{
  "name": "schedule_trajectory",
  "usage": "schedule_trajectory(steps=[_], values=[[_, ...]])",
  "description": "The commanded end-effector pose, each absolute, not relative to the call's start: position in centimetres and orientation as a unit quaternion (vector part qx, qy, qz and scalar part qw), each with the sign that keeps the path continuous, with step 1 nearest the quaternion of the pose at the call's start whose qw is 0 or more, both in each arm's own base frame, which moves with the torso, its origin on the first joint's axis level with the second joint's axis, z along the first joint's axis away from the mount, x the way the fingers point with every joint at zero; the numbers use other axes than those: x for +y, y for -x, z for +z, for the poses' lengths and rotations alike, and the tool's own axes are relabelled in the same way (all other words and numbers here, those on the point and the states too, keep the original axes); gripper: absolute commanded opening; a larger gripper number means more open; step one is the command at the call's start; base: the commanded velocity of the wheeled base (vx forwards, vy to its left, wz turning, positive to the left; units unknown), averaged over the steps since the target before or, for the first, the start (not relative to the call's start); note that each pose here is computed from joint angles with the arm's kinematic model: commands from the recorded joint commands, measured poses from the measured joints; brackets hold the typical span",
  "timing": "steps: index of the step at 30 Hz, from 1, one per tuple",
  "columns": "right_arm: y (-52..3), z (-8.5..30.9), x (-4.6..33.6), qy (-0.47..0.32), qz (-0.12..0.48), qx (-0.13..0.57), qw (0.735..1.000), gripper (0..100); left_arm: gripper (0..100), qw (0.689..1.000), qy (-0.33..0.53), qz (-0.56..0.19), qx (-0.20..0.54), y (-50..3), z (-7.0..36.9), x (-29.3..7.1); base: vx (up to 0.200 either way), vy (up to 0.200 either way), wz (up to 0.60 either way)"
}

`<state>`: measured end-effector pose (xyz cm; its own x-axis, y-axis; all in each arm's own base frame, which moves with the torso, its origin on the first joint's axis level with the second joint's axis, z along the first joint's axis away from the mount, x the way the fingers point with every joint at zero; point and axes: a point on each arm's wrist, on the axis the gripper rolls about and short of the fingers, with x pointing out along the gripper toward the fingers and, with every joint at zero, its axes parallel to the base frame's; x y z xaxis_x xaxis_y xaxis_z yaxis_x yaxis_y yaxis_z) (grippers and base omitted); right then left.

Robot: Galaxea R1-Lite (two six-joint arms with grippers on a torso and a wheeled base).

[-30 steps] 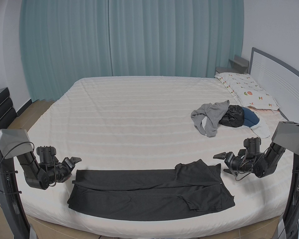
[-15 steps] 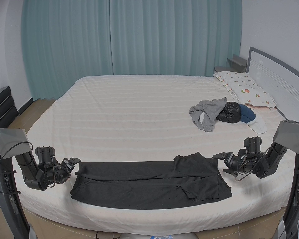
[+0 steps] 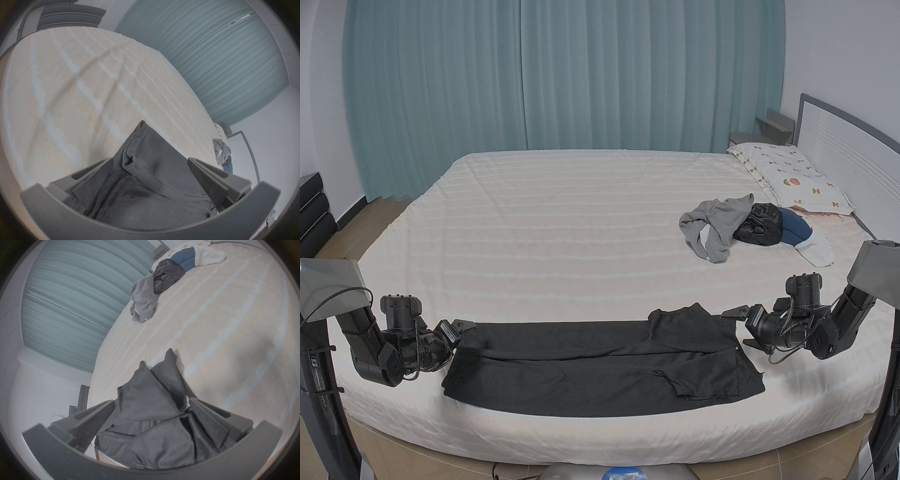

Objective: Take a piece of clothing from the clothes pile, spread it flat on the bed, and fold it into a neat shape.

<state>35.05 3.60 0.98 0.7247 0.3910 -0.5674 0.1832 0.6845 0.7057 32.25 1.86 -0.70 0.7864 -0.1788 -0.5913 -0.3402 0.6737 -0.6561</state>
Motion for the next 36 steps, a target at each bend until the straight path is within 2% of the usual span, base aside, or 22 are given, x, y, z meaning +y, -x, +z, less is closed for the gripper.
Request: schedule_trajectory(steps=[1,4,5,16,23,36], values=[[-34.7,2.1,4.2,-0.393,0.071,0.36,0.843,100,100,0.856,0.399,0.044,0.326,-32.3,-0.8,1.5,0.0,0.0,0.0],[-34.4,2.9,4.7,-0.396,0.076,0.355,0.843,100,100,0.858,0.397,0.048,0.323,-32.4,-0.8,1.5,0.0,0.0,0.0],[-34.2,3.2,5.1,-0.394,0.074,0.354,0.845,100,0,0.859,0.396,0.05,0.321,-32.5,-0.8,1.5,0.0,0.0,0.0],[-33.7,3.0,8.6,-0.356,0.029,0.366,0.859,100,0,0.864,0.399,0.071,0.298,-32.7,-0.1,1.7,0.0,0.0,0.0],[-34.7,0.8,10.5,-0.386,0.005,0.379,0.841,100,0,0.866,0.399,0.069,0.293,-32.7,0.3,1.6,0.0,0.0,0.0],[-34.4,-0.3,10.6,-0.38,-0.004,0.397,0.835,100,0,0.865,0.399,0.069,0.295,-32.7,0.2,1.6,0.0,0.0,0.0]])
